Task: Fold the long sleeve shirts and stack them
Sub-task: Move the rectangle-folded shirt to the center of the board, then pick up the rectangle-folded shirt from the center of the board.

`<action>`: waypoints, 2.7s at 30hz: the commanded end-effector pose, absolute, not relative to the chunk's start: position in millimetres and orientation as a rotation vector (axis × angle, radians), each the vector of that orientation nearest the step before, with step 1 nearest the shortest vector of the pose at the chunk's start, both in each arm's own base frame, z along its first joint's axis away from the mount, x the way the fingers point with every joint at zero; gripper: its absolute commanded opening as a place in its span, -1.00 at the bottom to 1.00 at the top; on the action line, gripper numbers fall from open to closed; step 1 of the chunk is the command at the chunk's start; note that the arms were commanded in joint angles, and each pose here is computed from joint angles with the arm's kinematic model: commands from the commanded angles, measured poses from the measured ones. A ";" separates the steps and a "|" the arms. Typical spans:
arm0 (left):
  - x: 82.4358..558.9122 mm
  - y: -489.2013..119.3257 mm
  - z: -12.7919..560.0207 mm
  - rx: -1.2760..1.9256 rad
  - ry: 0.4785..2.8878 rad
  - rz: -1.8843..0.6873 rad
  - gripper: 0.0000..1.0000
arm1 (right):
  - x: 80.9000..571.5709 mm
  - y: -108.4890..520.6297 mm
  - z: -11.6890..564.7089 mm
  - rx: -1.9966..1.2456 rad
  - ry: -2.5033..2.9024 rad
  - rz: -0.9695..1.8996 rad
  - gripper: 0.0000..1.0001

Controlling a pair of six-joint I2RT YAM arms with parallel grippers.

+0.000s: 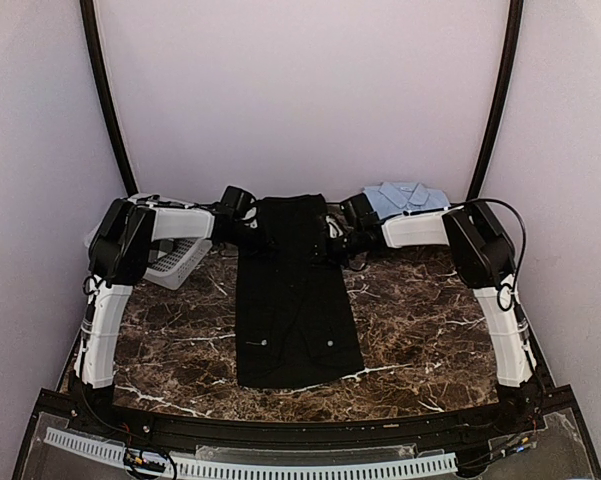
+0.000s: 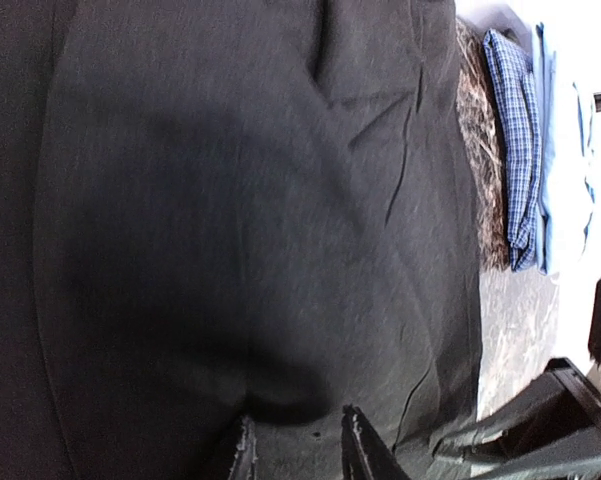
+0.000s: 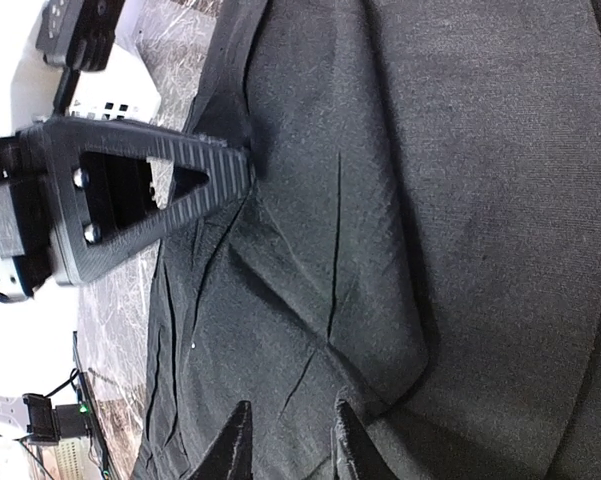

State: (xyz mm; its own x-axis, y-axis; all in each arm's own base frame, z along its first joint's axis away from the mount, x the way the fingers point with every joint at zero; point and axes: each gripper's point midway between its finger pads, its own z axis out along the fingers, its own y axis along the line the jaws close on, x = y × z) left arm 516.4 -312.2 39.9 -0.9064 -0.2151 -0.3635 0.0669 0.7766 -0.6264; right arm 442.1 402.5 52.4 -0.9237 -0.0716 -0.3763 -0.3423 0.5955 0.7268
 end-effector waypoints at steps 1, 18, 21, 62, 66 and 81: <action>526.1 -314.4 65.8 -0.084 2.535 -0.891 -0.34 | 441.6 405.7 105.8 -0.403 2.405 1.247 -0.50; 358.9 -340.8 99.0 0.045 2.540 -0.973 -0.03 | 346.9 368.2 129.5 -0.362 2.378 1.104 -0.46; 333.3 -335.1 104.6 0.063 2.519 -1.013 -0.03 | 329.6 361.8 125.4 -0.330 2.391 1.080 -0.46; 255.4 -286.8 79.4 0.018 2.609 -1.054 -0.06 | 263.3 266.2 91.6 -0.131 2.536 0.780 -0.42; 247.7 -275.7 72.3 -0.031 2.611 -1.038 -0.06 | 262.9 264.0 96.3 -0.148 2.517 0.773 -0.42; 223.8 -261.4 54.6 -0.020 2.688 -1.017 -0.04 | 260.8 253.1 87.5 -0.218 2.515 0.803 -0.15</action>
State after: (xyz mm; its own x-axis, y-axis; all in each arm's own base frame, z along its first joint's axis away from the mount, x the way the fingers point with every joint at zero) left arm 233.1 -265.9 57.9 -0.9592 -0.1068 -0.2618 0.0935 0.7541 -0.6501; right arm 256.7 255.0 83.2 -0.8804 0.0024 -0.4742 -0.2602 0.8335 0.4874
